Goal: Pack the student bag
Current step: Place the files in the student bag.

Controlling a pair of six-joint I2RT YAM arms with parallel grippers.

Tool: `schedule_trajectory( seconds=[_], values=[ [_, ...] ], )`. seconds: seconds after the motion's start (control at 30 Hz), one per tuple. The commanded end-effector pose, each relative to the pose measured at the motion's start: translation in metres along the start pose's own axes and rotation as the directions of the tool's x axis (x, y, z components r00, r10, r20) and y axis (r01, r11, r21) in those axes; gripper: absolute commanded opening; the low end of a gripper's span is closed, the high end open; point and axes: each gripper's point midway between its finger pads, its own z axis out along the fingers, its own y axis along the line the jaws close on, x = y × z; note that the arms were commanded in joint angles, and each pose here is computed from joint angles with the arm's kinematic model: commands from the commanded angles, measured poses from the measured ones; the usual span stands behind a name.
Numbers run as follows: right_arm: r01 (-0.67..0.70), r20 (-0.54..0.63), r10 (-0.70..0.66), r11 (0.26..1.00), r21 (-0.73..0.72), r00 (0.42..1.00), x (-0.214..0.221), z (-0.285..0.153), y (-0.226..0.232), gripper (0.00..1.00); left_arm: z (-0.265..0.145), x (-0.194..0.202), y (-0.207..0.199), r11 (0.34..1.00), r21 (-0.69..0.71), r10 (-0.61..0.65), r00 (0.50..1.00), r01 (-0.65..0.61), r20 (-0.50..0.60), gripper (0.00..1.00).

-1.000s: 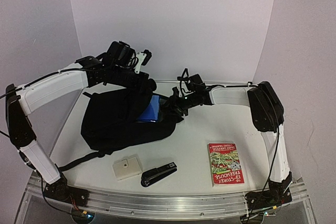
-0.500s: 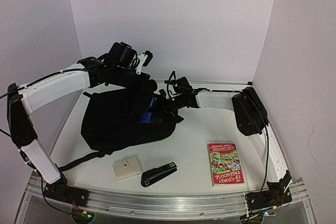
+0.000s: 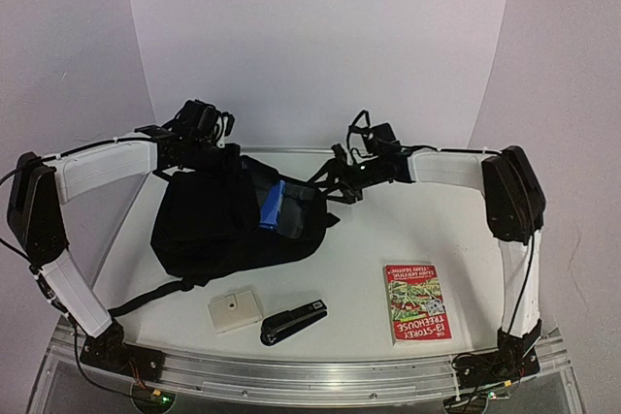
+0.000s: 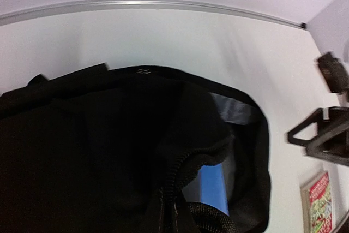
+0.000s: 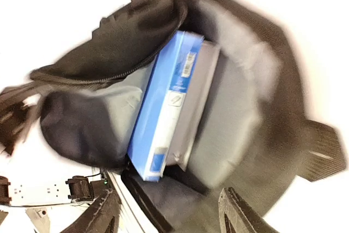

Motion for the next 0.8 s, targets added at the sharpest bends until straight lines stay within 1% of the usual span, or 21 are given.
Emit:
schedule_trajectory(
  seconds=[0.0,0.1,0.2,0.27,0.33,0.43,0.5,0.57,0.7,0.77],
  values=[
    [0.081,0.055,-0.084,0.995,0.056,0.995,-0.006,-0.054,-0.008,0.63,0.005,0.015,0.06,0.972,-0.177,-0.151,0.988,0.152,0.019,0.0],
    [0.077,0.054,-0.083,0.991,0.105,0.995,0.002,-0.074,-0.027,0.64,0.01,0.032,0.091,0.94,-0.28,-0.201,0.98,0.196,0.011,0.02],
    [0.053,0.051,-0.061,0.988,0.147,0.997,0.01,-0.095,-0.046,0.64,0.015,0.05,0.116,0.902,-0.388,-0.218,0.976,0.192,-0.024,0.05],
    [0.041,0.05,-0.051,0.981,0.187,0.997,0.016,-0.109,-0.063,0.64,0.015,0.058,0.123,0.886,-0.424,-0.223,0.974,0.188,-0.035,0.1],
    [0.046,0.038,-0.056,0.97,0.237,0.998,0.023,-0.124,-0.079,0.64,0.013,0.059,0.124,0.883,-0.43,-0.223,0.974,0.187,-0.035,0.21],
    [0.082,0.002,-0.087,0.945,0.318,0.996,0.036,-0.144,-0.095,0.68,0.01,0.049,0.109,0.92,-0.348,-0.199,0.98,0.179,-0.023,0.51],
    [0.124,-0.045,-0.115,0.92,0.372,0.992,0.047,-0.155,-0.104,0.72,0.008,0.041,0.096,0.945,-0.284,-0.175,0.984,0.162,-0.023,0.66],
    [0.163,-0.08,-0.143,0.89,0.426,0.986,0.054,-0.168,-0.112,0.76,0.005,0.032,0.087,0.958,-0.25,-0.15,0.989,0.141,-0.016,0.73],
    [0.227,-0.146,-0.177,0.84,0.493,0.973,0.068,-0.191,-0.123,0.83,-0.007,0.016,0.064,0.982,-0.167,-0.09,0.996,0.09,0.008,0.82],
    [0.253,-0.177,-0.187,0.823,0.508,0.966,0.075,-0.2,-0.127,0.85,-0.016,0.006,0.046,0.993,-0.102,-0.051,0.998,0.055,0.036,0.91]
  ],
)
